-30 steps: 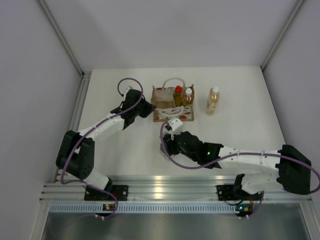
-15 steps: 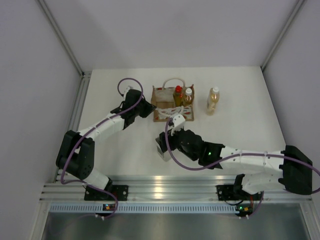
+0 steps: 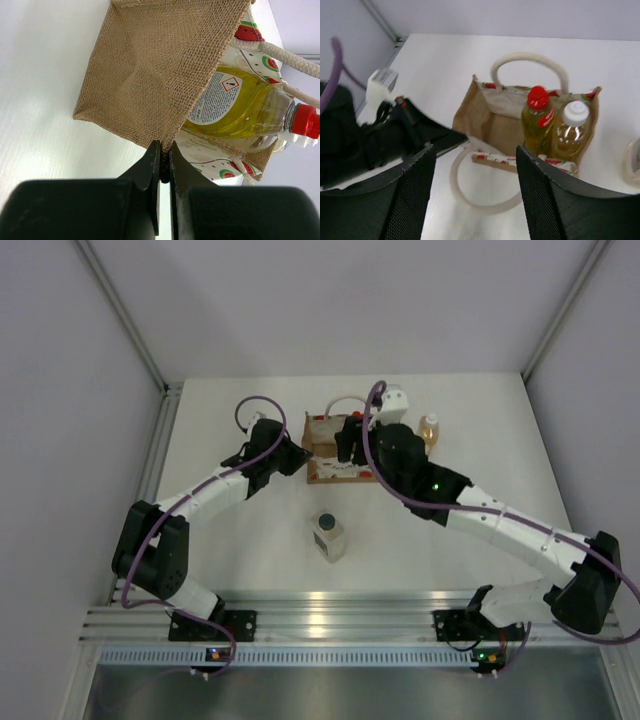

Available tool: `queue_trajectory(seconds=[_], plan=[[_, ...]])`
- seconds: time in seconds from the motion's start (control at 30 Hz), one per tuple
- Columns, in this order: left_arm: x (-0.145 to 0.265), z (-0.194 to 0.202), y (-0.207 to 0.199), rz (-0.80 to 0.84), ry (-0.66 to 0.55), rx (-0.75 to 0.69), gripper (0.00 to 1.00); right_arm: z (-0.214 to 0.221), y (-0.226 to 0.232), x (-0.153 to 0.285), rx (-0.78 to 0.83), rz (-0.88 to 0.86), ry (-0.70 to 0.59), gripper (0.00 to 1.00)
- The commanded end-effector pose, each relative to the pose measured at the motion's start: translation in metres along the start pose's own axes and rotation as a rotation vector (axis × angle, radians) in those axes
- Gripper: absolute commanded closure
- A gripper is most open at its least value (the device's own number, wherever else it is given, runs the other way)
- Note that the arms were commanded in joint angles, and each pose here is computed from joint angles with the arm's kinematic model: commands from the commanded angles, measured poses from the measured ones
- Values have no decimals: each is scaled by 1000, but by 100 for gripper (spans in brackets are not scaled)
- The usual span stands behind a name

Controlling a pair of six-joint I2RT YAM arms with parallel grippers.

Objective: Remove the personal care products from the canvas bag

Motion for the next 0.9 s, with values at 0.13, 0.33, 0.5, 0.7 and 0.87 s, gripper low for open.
queue_trajectory(seconds=[0.13, 0.33, 0.5, 0.7, 0.87], plan=[[9, -15, -10, 25, -54, 0, 100, -24, -25, -51, 26, 206, 68, 41], [8, -15, -9, 21, -51, -8, 100, -32, -33, -87, 77, 304, 69, 45], [8, -15, -8, 19, -52, -11, 100, -26, -40, -112, 103, 351, 86, 46], [8, -14, -8, 22, -47, -19, 100, -19, -53, -134, 96, 374, 113, 45], [9, -15, -9, 23, -51, -21, 100, -10, -65, -147, 91, 394, 148, 44]])
Point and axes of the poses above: each gripper's point midway between its finger pads, its own x axis back along the fingers, its own y axis along the line the jaws close on, z = x × y, the point moved 10 cm from there along x, back along the fingers, and after that the axes turned 13 degrees about -x, right-handed, at the moved point
